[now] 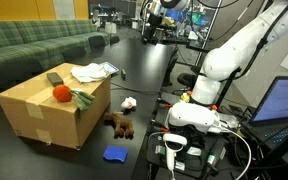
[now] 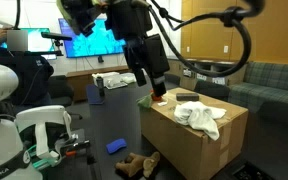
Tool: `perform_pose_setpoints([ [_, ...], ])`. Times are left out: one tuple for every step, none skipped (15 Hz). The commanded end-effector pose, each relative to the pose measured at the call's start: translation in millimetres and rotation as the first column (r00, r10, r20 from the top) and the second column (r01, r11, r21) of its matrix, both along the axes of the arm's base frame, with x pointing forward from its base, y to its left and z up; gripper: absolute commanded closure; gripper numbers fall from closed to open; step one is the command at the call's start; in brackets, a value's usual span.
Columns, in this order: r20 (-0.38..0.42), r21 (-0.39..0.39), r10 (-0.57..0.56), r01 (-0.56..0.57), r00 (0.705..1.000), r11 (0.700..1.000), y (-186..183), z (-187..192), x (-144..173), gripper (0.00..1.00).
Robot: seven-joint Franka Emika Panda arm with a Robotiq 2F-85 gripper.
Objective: Swap the things on the box with the things on the table
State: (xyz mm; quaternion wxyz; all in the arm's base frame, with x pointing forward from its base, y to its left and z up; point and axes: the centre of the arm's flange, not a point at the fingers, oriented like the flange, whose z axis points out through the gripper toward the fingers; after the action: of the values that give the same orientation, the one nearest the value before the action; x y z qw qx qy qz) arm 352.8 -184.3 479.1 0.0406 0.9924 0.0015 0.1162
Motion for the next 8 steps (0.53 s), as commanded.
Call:
perform_pose_setpoints([
  [0.005, -0.002, -0.001, 0.001, 1.000, 1.000, -0.7, 2.5, 0.5, 0.00],
  [0.009, -0.003, -0.002, 0.002, 1.000, 1.000, -1.2, 4.5, 0.8, 0.00],
  [0.012, -0.004, -0.002, 0.002, 1.000, 1.000, -1.4, 5.9, 0.8, 0.00],
  [0.013, -0.005, -0.002, 0.002, 1.000, 1.000, -1.5, 6.4, 0.8, 0.00],
  [0.013, -0.005, -0.002, 0.002, 1.000, 1.000, -1.5, 6.5, 0.8, 0.00],
  [0.013, -0.005, -0.002, 0.002, 1.000, 1.000, -1.5, 6.5, 0.8, 0.00],
  [0.010, 0.000, 0.011, -0.011, 1.000, 1.000, -1.8, 6.9, 0.9, 0.00],
  [0.007, -0.003, 0.017, -0.017, 1.000, 1.000, -1.7, 5.6, 0.9, 0.00],
])
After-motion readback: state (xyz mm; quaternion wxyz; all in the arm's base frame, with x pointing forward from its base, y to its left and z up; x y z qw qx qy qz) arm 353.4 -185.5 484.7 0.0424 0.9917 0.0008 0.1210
